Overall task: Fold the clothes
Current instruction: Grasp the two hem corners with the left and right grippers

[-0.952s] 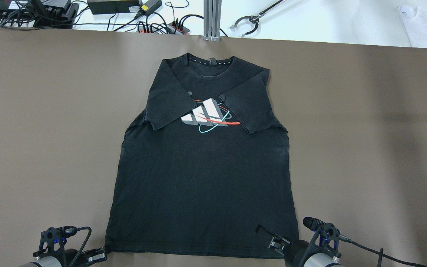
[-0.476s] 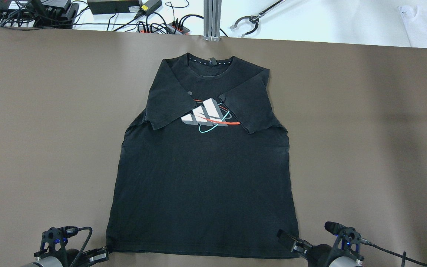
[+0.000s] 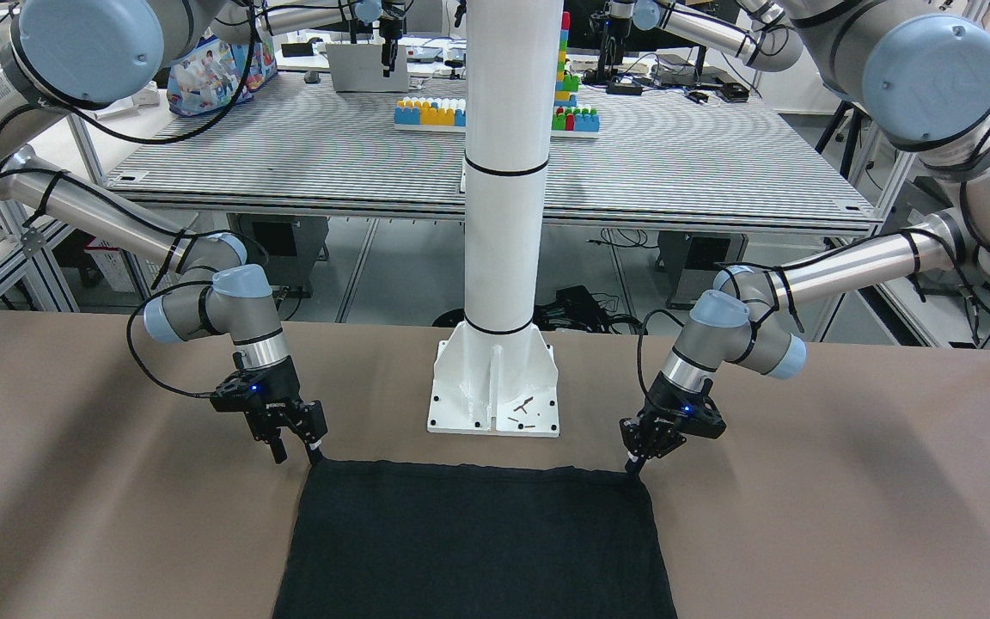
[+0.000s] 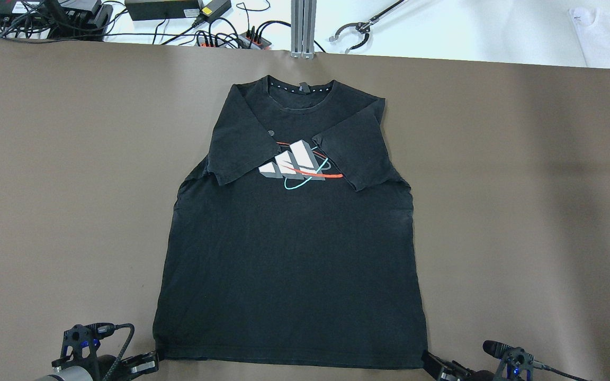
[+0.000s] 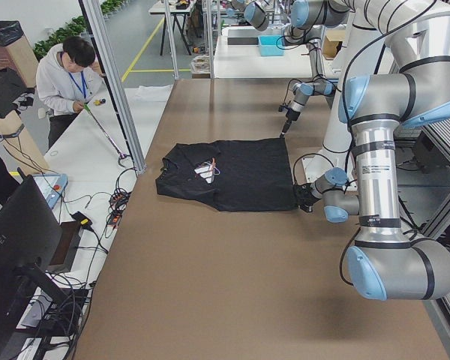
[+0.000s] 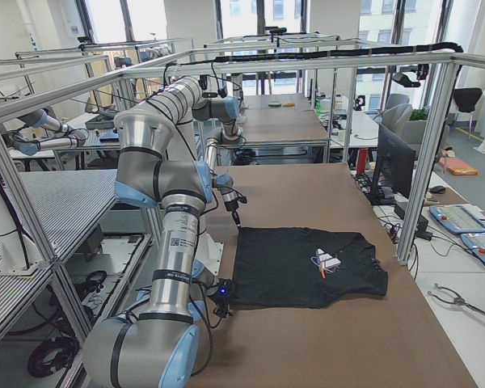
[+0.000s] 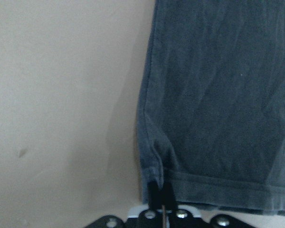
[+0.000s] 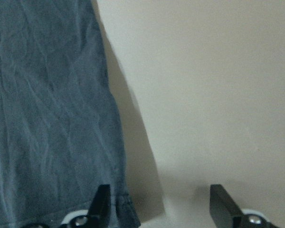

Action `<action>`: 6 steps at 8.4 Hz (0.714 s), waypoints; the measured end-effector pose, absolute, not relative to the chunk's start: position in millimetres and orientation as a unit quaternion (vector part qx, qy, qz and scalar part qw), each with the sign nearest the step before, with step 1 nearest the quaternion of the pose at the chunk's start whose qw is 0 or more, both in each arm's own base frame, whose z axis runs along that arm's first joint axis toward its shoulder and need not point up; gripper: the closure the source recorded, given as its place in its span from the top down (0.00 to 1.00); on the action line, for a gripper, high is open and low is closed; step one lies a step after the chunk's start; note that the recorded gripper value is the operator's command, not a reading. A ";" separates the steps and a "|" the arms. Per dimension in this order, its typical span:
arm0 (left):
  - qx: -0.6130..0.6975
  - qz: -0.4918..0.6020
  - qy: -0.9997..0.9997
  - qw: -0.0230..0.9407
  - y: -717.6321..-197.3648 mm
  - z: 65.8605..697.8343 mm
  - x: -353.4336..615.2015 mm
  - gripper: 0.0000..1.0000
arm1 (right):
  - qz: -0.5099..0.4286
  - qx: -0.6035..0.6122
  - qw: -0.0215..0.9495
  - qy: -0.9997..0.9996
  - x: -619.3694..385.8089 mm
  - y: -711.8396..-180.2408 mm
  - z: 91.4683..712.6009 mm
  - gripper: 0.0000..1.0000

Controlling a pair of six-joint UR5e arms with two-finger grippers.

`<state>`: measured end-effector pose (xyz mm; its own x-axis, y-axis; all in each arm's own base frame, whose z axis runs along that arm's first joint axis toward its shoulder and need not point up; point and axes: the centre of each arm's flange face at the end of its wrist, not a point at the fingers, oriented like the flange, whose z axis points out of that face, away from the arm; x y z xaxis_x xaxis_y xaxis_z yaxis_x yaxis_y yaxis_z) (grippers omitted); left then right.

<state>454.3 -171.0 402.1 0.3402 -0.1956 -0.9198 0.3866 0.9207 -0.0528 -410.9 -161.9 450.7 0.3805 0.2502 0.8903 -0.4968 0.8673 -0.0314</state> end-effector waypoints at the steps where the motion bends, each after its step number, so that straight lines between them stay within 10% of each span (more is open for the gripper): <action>1: 0.087 -0.179 0.546 0.814 -171.0 401.9 454.4 0.00 | 0.225 0.124 0.826 -0.502 -419.5 -158.4 448.6 0.55; 6: 0.087 -0.179 0.548 0.812 -171.0 399.6 455.6 0.00 | 0.223 0.128 0.830 -0.495 -434.1 -155.9 431.0 0.28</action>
